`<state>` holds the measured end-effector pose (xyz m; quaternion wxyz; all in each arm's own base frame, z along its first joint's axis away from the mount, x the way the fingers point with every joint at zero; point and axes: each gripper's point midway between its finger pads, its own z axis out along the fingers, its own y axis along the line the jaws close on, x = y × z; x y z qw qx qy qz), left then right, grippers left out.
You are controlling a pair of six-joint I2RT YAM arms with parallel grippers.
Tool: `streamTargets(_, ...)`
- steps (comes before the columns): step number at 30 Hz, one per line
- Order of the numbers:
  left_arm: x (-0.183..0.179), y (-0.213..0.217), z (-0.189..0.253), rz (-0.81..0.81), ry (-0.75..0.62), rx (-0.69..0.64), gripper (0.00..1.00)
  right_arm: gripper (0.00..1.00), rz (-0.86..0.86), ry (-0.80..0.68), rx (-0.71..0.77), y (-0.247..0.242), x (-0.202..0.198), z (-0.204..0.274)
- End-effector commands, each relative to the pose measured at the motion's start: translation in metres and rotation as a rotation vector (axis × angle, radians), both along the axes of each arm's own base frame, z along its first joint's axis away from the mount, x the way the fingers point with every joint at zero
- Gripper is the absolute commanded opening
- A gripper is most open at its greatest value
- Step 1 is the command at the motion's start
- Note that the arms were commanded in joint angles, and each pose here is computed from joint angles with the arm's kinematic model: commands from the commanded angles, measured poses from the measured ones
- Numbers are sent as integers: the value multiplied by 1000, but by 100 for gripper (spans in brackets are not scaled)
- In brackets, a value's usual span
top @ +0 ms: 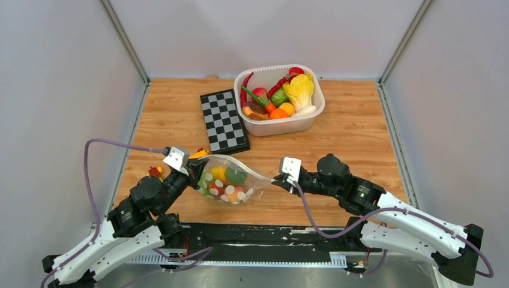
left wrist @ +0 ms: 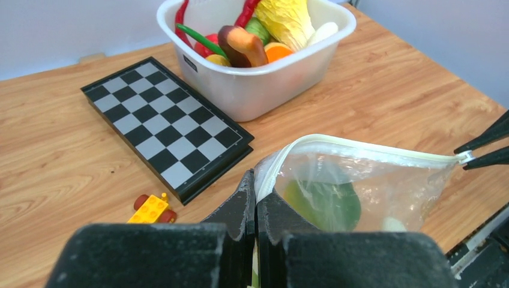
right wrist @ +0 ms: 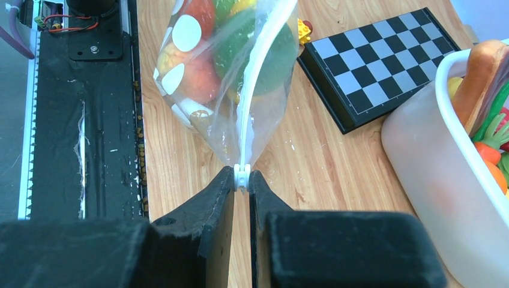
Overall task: Place the food in the zip-top bag and seal the zipper
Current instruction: Zip the zipper food storage bag at the center of the board, then place the zipper food storage bag at the center of the board.
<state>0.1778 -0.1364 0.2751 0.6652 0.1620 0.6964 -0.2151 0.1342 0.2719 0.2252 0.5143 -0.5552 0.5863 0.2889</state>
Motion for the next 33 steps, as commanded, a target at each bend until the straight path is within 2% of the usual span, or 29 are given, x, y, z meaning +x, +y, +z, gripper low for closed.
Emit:
streamTargets(1, -2, -15, 25, -70, -59, -40, 0, 6, 19, 14, 45, 7, -2, 12)
streamTargets(6, -1, -16, 27, -71, -67, -42, 0, 7, 8, 29, 22, 9, 1, 6)
streamTargets(16, -7, -19, 29, -105, -77, -56, 0, 30, -5, 30, 43, 11, 3, 13)
streamTargets(19, -10, -22, 33, -135, -89, -60, 0, 33, -1, 39, 40, 14, 4, 11)
streamTargets(23, -18, -33, 38, -210, -108, -61, 0, 37, -31, 43, 61, 19, 11, 15)
streamTargets(28, -34, -56, 38, -366, -105, -20, 0, 40, -106, 47, 160, 27, 26, 35)
streamTargets(33, -43, -68, 37, -451, -98, 3, 0, 46, -49, 42, 185, 34, 19, 39)
